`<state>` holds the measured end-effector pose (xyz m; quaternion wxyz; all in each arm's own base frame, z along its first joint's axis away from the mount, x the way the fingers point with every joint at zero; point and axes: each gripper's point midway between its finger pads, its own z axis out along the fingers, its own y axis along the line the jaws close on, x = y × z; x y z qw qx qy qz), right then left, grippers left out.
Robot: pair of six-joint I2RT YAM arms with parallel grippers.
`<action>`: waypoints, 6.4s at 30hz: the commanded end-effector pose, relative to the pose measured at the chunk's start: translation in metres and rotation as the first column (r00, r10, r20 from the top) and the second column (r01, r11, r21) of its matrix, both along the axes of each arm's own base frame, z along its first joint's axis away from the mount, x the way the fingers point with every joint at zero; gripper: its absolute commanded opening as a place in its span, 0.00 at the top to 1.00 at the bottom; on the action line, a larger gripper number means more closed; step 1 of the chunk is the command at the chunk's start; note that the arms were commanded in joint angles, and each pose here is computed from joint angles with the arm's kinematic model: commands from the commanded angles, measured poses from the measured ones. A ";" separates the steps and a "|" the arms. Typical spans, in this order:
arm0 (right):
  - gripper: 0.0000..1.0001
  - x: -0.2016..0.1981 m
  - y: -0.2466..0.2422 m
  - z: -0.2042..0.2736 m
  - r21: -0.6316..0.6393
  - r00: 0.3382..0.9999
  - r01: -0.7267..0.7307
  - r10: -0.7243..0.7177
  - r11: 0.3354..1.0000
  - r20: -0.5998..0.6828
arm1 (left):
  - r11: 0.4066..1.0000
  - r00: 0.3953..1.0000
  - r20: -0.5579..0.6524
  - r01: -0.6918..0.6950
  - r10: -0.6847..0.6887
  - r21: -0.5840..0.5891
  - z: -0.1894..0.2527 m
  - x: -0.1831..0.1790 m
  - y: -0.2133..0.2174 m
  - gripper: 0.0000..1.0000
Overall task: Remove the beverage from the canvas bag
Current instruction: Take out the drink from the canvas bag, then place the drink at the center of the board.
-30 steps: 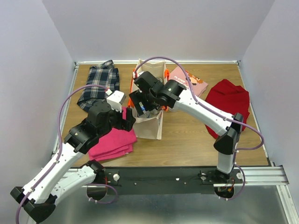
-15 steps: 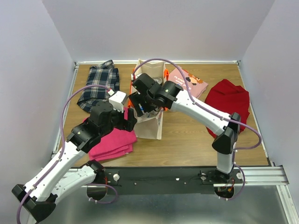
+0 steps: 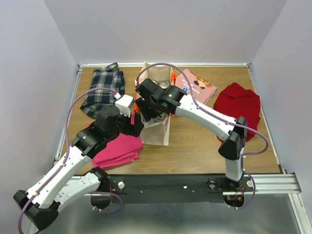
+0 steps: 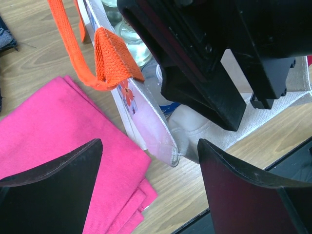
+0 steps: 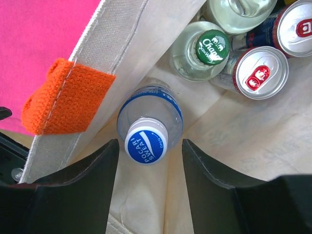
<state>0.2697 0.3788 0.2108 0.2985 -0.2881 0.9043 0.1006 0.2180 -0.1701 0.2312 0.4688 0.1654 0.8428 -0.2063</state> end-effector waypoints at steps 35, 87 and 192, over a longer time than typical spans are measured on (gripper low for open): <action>0.61 -0.002 0.017 -0.005 0.034 1.000 -0.028 0.028 0.999 -0.013 | 0.996 1.000 -0.013 -0.018 0.019 0.084 -0.013 -0.001 0.012 0.12; 0.99 0.003 -0.047 0.198 0.360 0.921 0.054 -0.185 0.932 0.343 | 0.994 0.992 0.086 -0.095 0.090 0.059 0.036 0.019 0.016 0.01; 0.99 0.117 -0.254 0.115 0.379 0.673 0.545 -0.660 0.748 0.335 | 0.995 0.988 0.130 -0.093 0.087 0.041 0.051 0.027 0.011 0.01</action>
